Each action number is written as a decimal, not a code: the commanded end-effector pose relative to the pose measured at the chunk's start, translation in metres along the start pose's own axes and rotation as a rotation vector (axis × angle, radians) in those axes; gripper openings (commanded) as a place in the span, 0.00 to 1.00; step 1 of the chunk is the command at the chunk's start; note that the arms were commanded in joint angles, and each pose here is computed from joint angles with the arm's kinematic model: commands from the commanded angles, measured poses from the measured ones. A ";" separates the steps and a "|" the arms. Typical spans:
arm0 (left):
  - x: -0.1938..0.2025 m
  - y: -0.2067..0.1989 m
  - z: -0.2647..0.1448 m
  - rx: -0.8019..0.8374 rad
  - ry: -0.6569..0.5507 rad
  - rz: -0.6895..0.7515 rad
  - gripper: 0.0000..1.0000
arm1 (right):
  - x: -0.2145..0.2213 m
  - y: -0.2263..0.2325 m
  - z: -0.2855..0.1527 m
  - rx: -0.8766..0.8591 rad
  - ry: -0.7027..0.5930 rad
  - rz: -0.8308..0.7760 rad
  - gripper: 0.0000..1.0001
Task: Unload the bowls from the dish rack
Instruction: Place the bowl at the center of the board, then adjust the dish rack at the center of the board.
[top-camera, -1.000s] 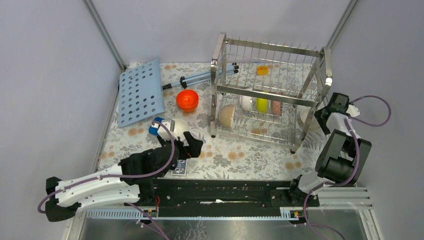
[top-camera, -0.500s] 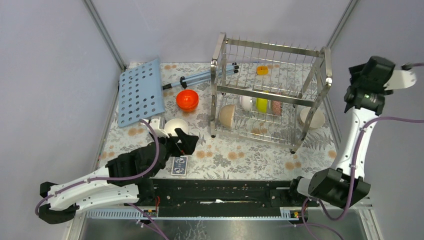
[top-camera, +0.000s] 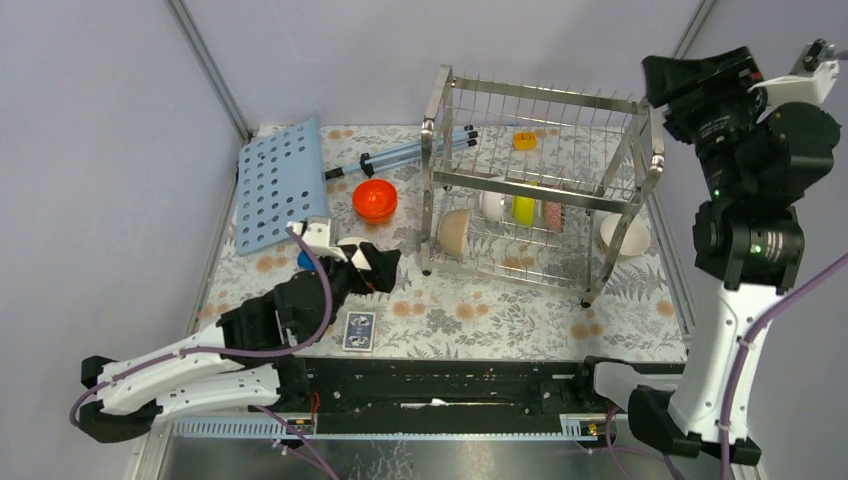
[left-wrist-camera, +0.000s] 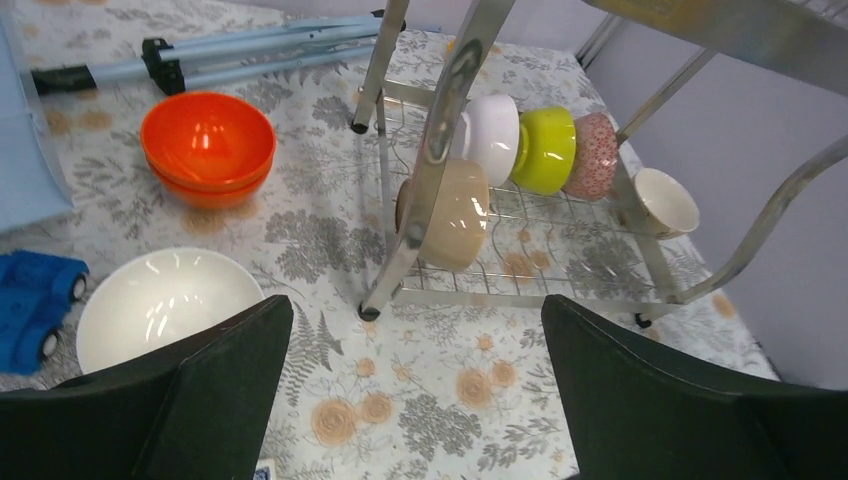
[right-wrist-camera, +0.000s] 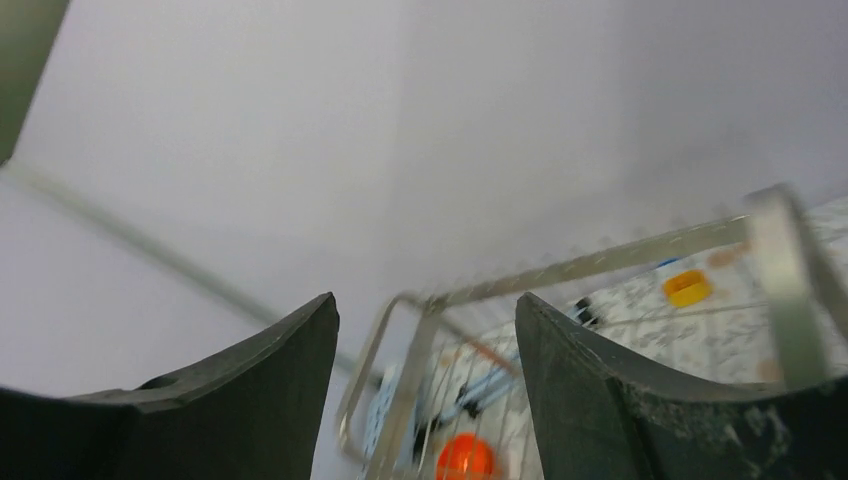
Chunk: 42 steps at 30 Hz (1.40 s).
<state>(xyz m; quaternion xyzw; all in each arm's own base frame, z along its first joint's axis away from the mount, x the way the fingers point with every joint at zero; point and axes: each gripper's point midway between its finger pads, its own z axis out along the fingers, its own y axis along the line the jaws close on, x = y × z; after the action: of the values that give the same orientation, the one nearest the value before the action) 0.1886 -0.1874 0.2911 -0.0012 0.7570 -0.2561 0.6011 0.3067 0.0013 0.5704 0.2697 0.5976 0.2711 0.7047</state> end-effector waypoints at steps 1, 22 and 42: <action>-0.027 -0.020 0.013 0.011 -0.070 0.076 0.99 | 0.054 0.053 -0.054 -0.309 0.264 -0.076 0.72; -0.012 -0.014 0.154 0.019 -0.089 0.080 0.99 | 0.259 -0.044 -0.205 -0.564 0.806 -0.027 0.72; 0.006 -0.024 0.216 0.167 -0.172 0.104 0.67 | 0.328 -0.113 -0.166 -0.372 0.839 -0.010 0.70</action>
<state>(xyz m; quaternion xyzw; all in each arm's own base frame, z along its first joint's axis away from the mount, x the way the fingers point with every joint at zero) 0.3695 -0.2851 0.2296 0.0602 0.7228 -0.2575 0.6384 0.1801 0.1624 0.2342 -0.0005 0.7869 0.4622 0.4088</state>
